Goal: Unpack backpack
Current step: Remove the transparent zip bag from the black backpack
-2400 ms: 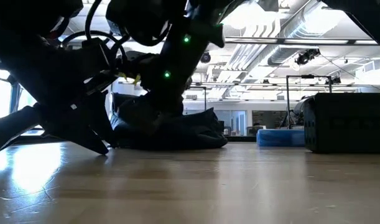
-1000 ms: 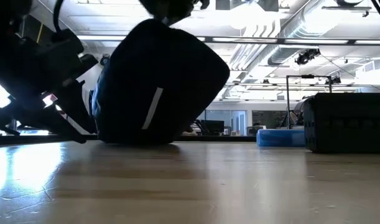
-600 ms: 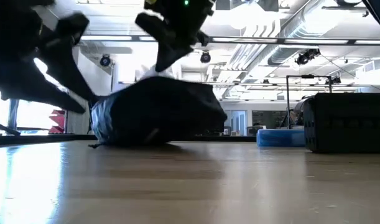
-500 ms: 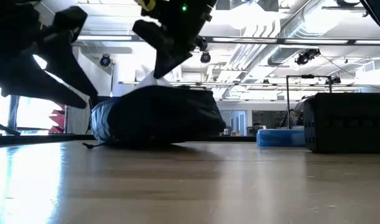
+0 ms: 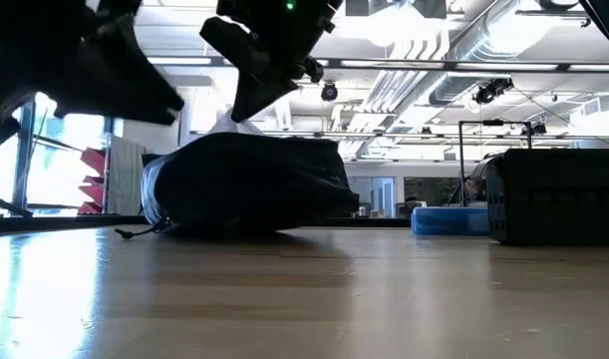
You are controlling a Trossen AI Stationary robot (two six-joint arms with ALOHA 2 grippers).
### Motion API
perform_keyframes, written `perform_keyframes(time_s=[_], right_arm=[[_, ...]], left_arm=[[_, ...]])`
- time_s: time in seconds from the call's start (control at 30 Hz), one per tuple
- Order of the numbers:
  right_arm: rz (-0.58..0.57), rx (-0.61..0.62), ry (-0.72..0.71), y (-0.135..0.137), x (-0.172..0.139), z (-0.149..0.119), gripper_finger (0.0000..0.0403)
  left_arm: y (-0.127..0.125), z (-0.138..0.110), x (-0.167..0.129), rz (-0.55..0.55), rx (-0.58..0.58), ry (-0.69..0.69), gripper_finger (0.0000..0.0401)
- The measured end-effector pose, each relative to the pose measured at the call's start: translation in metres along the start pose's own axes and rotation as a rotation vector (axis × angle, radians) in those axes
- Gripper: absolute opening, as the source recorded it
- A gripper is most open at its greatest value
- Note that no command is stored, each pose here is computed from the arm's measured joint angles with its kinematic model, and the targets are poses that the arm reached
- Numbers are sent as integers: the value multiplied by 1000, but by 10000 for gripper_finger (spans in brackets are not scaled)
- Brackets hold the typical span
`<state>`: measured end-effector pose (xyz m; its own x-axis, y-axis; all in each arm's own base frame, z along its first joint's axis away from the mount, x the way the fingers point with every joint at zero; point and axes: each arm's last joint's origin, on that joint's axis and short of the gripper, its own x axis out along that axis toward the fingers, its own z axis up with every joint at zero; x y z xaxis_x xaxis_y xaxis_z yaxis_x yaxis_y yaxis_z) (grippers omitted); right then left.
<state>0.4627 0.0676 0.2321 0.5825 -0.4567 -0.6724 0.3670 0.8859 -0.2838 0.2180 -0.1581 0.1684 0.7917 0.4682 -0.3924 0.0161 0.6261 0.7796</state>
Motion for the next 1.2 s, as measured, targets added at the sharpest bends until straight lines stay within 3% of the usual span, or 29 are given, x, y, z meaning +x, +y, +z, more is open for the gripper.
perform_keyframes(time_s=[0.23, 0.4, 0.57, 0.67, 0.83, 0.97, 1.2], right_arm=[[18, 6, -8, 2, 2, 1, 0], [25, 7, -11, 2, 2, 1, 0], [2, 24, -48, 1, 2, 5, 0], [-32, 34, -106, -2, -2, 12, 0], [-92, 44, -175, -15, -13, 33, 0], [-73, 73, -236, -25, -18, 50, 0], [-95, 71, -281, -35, -28, 66, 0]], left_arm=[[7, -28, 25, -92, -69, 76, 75], [14, -31, 37, -92, -92, 91, 74], [13, -33, 45, -256, -137, 92, 42], [8, -37, 51, -296, -144, 118, 7], [-3, -44, 61, -369, -129, 164, 7], [-10, -47, 68, -418, -134, 177, 2], [-13, -47, 66, -425, -121, 177, 0]])
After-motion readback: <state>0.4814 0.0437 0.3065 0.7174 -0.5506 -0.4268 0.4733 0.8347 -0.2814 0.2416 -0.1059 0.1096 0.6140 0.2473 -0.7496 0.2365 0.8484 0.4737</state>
